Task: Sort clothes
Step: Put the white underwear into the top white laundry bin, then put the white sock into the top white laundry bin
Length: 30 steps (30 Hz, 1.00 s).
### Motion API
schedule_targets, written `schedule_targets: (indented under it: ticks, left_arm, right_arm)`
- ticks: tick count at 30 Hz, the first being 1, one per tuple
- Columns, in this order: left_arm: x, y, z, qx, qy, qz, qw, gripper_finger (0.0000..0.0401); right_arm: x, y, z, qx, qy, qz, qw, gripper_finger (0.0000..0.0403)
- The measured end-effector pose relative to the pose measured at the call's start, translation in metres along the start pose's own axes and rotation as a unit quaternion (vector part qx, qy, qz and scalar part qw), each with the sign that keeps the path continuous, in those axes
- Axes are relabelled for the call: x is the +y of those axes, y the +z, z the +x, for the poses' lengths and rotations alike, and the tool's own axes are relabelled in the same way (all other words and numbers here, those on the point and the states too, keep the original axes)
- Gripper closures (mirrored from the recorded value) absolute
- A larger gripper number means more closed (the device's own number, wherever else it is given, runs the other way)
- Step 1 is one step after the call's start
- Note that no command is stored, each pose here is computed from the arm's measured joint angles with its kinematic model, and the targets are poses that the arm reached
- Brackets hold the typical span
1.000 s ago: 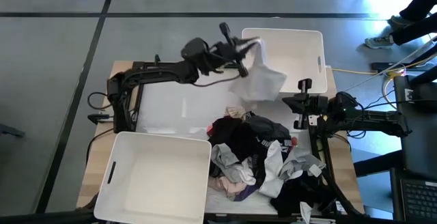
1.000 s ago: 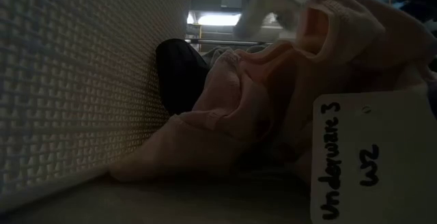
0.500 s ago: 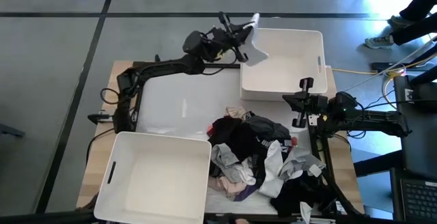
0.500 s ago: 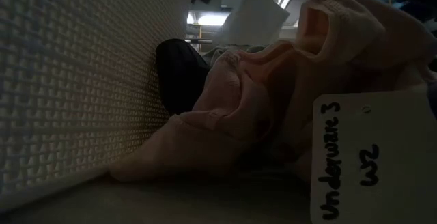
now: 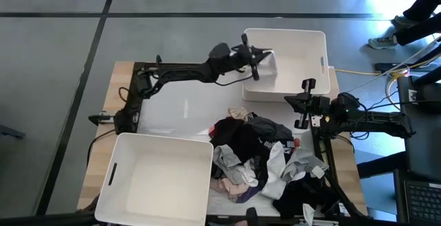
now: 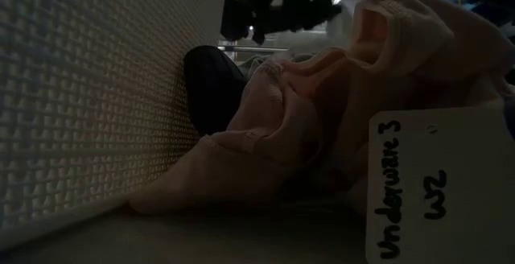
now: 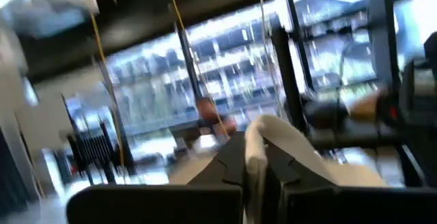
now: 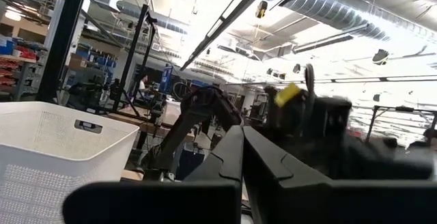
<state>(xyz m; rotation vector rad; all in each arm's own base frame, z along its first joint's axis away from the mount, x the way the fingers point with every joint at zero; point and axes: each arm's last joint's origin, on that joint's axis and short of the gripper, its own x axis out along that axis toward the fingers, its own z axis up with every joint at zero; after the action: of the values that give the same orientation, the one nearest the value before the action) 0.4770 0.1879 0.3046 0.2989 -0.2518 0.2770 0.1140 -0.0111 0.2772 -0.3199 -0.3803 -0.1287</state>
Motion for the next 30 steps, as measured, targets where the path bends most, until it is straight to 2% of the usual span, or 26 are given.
schedule_targets:
  ticks: [6, 13, 20, 25, 30]
  left_arm:
    - [-0.012, -0.017, 0.000, 0.083, -0.026, -0.007, 0.996, 0.0377]
    - [-0.023, -0.018, -0.001, 0.140, -0.038, -0.014, 0.989, 0.0303]
    - [-0.040, 0.017, 0.001, 0.248, -0.088, -0.015, 0.965, 0.0245]
    - [-0.056, 0.046, -0.006, 0.316, -0.118, -0.007, 0.941, 0.0237]
    - [-0.087, 0.073, -0.017, 0.332, -0.162, 0.003, 0.929, 0.0237]
  right_arm:
    - [0.000, 0.000, 0.000, 0.001, 0.000, 0.000, 1.000, 0.0393]
    - [0.000, -0.001, 0.000, 0.004, 0.001, 0.000, 1.000, 0.0393]
    - [0.000, -0.002, 0.000, 0.008, 0.001, 0.000, 1.000, 0.0393]
    - [0.000, -0.002, 0.000, 0.008, 0.001, 0.000, 1.000, 0.0393]
    - [0.000, -0.002, 0.000, 0.008, 0.001, 0.001, 1.000, 0.0393]
